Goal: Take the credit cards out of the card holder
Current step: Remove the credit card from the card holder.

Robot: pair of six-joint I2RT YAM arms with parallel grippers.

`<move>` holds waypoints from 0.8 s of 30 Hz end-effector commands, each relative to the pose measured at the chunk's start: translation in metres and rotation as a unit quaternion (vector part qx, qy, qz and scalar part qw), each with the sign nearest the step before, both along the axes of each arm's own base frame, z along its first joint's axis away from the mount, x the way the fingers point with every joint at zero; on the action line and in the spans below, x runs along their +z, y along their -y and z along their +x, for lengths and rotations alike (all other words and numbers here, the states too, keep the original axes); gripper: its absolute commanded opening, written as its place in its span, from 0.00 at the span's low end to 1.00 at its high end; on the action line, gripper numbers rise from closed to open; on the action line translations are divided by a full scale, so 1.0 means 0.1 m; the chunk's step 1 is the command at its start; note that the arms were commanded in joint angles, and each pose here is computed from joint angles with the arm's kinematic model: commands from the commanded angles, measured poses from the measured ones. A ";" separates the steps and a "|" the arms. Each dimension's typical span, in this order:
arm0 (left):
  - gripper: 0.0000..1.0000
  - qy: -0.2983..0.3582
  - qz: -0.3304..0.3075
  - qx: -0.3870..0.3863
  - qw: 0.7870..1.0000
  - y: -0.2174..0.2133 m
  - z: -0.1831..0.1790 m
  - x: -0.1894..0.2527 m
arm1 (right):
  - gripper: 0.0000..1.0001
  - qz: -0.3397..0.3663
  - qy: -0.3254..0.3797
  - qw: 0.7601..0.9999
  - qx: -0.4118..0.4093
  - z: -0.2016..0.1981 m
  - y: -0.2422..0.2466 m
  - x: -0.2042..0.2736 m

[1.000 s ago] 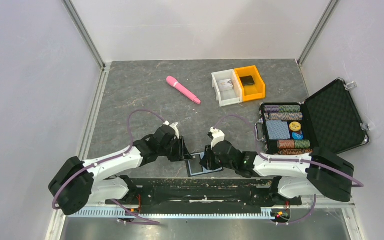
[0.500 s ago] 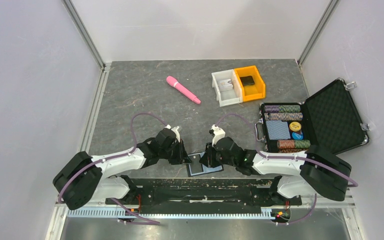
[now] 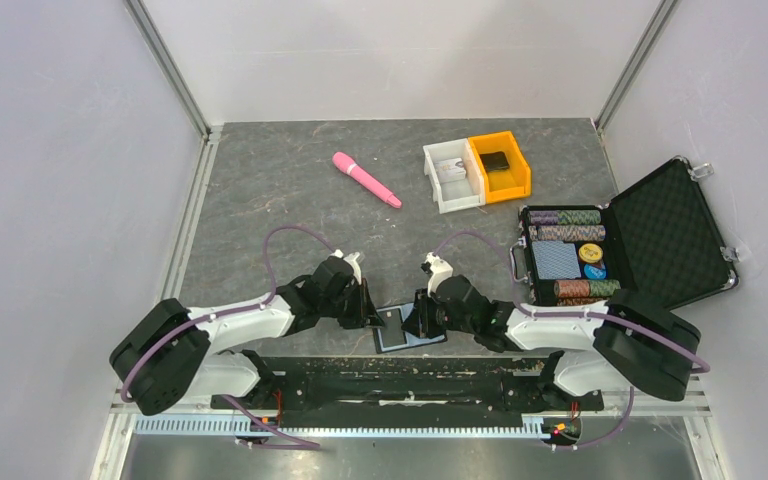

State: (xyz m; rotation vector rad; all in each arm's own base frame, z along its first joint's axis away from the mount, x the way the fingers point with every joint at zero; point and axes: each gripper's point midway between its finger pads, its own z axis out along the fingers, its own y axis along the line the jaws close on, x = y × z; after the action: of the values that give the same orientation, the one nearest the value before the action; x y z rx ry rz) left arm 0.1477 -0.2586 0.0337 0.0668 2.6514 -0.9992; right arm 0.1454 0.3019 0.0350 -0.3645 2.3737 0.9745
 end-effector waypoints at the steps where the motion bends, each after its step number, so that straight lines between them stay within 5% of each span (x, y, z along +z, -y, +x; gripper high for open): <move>1: 0.12 -0.003 0.000 0.004 1.000 -0.01 -0.01 -0.02 | 0.22 0.017 0.003 1.000 0.000 0.03 -0.04 0.03; 24: 0.11 -0.026 0.021 0.000 0.999 -0.05 -0.06 -0.19 | 0.23 0.015 -0.021 1.000 -0.001 -0.02 -0.04 -0.10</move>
State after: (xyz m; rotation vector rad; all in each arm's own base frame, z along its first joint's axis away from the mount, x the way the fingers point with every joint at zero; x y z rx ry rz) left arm 0.1433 -0.2555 0.0199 0.0614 2.6979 -0.9731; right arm 0.1423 0.3027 0.0246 -0.3454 2.4061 0.9942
